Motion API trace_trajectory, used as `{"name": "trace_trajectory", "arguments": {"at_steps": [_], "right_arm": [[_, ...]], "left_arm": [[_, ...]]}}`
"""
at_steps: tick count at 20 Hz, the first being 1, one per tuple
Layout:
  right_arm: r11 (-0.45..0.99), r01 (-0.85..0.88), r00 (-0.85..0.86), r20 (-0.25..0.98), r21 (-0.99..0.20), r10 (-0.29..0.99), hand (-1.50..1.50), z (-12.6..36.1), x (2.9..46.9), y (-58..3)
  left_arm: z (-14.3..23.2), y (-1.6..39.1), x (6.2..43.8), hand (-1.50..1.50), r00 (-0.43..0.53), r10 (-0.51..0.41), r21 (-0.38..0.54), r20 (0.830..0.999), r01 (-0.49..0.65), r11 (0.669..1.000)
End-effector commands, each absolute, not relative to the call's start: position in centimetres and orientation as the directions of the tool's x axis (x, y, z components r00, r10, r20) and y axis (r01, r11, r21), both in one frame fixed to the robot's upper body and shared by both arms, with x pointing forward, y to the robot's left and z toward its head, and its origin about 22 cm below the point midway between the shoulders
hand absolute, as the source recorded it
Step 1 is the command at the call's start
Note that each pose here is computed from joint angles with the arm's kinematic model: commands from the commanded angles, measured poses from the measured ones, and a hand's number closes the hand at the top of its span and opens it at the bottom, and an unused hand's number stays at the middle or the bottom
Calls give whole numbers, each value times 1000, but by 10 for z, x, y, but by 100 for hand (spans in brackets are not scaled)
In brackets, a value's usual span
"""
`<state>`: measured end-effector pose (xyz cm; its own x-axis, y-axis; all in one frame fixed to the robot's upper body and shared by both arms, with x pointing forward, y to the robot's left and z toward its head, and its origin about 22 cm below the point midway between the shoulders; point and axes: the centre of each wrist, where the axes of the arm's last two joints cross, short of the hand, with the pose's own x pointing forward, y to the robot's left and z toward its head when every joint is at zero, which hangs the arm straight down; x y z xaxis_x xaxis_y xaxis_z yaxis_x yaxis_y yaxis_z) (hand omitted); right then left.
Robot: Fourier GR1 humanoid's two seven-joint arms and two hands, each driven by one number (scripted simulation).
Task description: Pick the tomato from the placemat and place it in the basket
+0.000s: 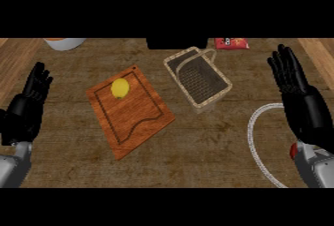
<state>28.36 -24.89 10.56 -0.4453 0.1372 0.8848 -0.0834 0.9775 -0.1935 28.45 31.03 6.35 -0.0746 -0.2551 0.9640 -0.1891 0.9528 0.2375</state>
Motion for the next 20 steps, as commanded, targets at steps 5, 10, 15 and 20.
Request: {"name": "trace_trajectory", "arguments": {"at_steps": [5,10,15,20], "right_arm": [[610,-778,-255,963,-149,-90,150,77,253,-213],[401,-892,105,958,208,-265,150,29,194,-201],[486,-866,-205,970,-117,-132,-150,96,166,-259],[540,-589,-557,786,-601,267,-150,176,201,-297]], "left_arm": [[81,302,287,0,-201,-389,384,899,-64,921],[77,300,283,0,-175,-391,394,904,-16,919],[66,304,282,0,-160,-408,409,899,-27,912],[64,305,277,0,-149,-402,401,904,-39,915]]}}
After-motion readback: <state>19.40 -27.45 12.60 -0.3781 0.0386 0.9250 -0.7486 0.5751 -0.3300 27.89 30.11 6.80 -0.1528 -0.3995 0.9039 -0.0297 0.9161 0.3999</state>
